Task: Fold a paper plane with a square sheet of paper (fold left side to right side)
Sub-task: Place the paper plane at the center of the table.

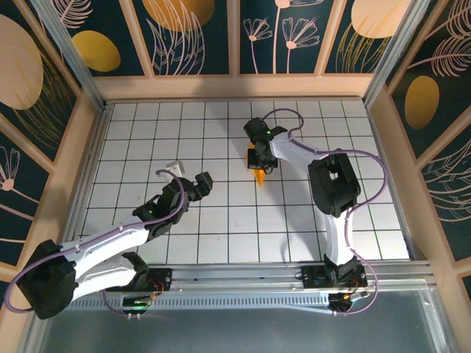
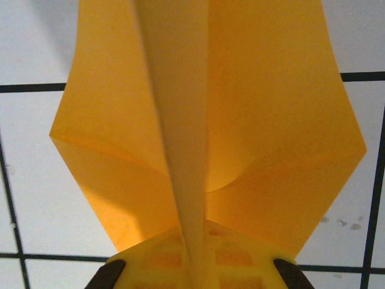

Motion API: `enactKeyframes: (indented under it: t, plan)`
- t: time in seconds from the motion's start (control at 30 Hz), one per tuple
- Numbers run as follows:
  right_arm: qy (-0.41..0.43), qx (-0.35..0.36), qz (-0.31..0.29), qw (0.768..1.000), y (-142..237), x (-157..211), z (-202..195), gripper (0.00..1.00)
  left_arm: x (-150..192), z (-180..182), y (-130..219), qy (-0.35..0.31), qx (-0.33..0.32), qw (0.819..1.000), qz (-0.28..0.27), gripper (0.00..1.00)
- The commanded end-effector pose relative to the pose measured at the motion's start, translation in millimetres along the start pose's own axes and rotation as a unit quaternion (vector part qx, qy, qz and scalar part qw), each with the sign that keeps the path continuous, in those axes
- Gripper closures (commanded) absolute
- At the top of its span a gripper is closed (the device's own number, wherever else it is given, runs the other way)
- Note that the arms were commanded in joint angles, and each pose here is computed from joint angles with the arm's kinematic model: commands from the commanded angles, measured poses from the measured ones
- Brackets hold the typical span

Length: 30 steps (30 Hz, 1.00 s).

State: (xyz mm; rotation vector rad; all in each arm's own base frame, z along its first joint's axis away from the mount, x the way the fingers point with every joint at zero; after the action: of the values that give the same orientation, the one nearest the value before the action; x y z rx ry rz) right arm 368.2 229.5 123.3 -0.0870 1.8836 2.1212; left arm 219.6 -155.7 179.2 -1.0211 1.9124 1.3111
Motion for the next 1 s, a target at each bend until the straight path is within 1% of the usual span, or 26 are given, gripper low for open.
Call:
enactKeyframes:
  t: [0.0, 0.23, 0.53, 0.67, 0.8, 0.97]
  plan:
    - [0.008, 0.018, 0.01, 1.0, -4, -3, -3, 1.0, 2, 2, -2, -0.012, -0.008, 1.0, 0.005, 0.05]
    - [0.008, 0.017, 0.025, 1.0, -23, -1, -1, 1.0, 4, 1, -4, -0.011, -0.006, 1.0, 0.01, 0.04]
    - [0.006, 0.017, 0.03, 0.999, -33, 0, -2, 1.0, 4, -2, -8, -0.017, -0.003, 1.0, 0.018, 0.04]
    - [0.006, 0.016, 0.031, 0.999, -36, 2, -2, 0.9, 4, -2, -9, -0.019, -0.003, 1.0, 0.019, 0.04]
    - [0.002, 0.017, 0.031, 0.999, -37, 4, -4, 0.79, 4, -2, -9, -0.021, -0.007, 1.0, 0.018, 0.04]
    - [-0.004, 0.015, 0.018, 1.0, -32, 6, -4, 0.66, 2, -2, -8, -0.025, -0.01, 1.0, 0.016, 0.04]
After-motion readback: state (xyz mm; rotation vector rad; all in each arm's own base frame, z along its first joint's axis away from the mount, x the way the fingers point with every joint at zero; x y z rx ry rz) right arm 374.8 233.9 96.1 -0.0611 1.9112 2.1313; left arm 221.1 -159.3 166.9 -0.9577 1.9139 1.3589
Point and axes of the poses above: each hand's point on the last joint's axis, 136 mm out from that joint toward the fingers, its own y axis back along the fingers, its own z axis along the line the jaws close on, x = y × z, the point moved 8 cm from there along y, back along the fingers, and after that the axes turned 12 degrees about -y, right-handed, at the moved point
